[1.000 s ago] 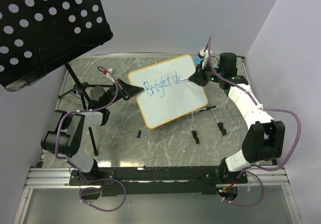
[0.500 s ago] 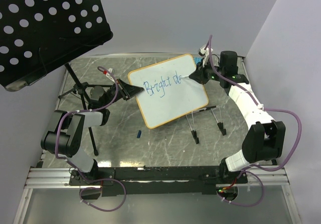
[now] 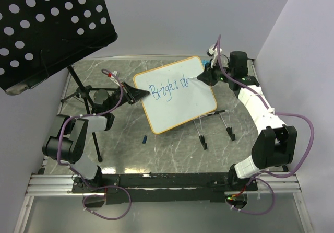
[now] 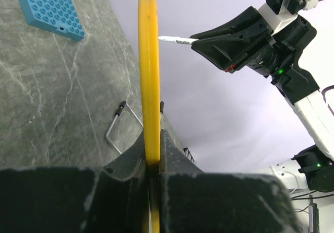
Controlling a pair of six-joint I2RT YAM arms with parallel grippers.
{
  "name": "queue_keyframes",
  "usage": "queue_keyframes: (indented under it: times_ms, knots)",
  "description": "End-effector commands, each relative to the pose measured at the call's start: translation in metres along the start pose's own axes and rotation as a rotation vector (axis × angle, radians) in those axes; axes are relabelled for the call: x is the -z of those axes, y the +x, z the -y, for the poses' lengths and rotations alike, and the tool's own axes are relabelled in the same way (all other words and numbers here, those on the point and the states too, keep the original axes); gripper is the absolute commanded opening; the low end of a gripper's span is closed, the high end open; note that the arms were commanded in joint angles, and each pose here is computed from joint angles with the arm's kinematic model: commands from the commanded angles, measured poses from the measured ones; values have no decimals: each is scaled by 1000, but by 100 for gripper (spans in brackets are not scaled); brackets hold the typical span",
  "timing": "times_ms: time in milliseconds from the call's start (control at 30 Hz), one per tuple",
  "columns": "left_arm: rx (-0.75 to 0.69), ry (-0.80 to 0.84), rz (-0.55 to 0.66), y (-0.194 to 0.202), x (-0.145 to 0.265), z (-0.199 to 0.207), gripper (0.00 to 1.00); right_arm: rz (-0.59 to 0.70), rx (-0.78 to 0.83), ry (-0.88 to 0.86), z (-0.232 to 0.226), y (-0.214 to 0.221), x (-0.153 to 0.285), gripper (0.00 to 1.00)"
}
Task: Write a sentence on the whiteboard
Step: Write on the whiteboard with the whiteboard.
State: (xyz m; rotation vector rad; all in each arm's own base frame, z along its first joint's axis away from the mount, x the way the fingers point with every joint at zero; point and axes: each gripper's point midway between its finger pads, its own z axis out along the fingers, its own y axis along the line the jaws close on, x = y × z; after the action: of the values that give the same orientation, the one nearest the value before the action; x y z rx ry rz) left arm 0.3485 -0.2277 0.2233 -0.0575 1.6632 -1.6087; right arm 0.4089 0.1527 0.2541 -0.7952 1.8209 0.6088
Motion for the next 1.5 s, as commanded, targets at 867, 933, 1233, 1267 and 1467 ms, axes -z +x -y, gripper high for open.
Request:
queue_keyframes:
  times_ms: [867, 933, 1233, 1267, 1467]
  knots:
    - [-232, 265, 115, -33, 2, 74, 1, 18, 27, 13, -5, -1, 22, 0]
    - [-234, 266, 113, -33, 2, 75, 1, 36, 24, 16, -4, -8, 24, 0]
    - [-232, 270, 109, -32, 3, 76, 1, 70, 18, 28, 8, -26, 16, 0]
    - [-234, 272, 110, -32, 3, 77, 1, 73, 20, 29, 9, -27, 16, 0]
    - [-230, 273, 105, -31, 3, 76, 1, 55, -2, 41, 18, -22, 8, 0]
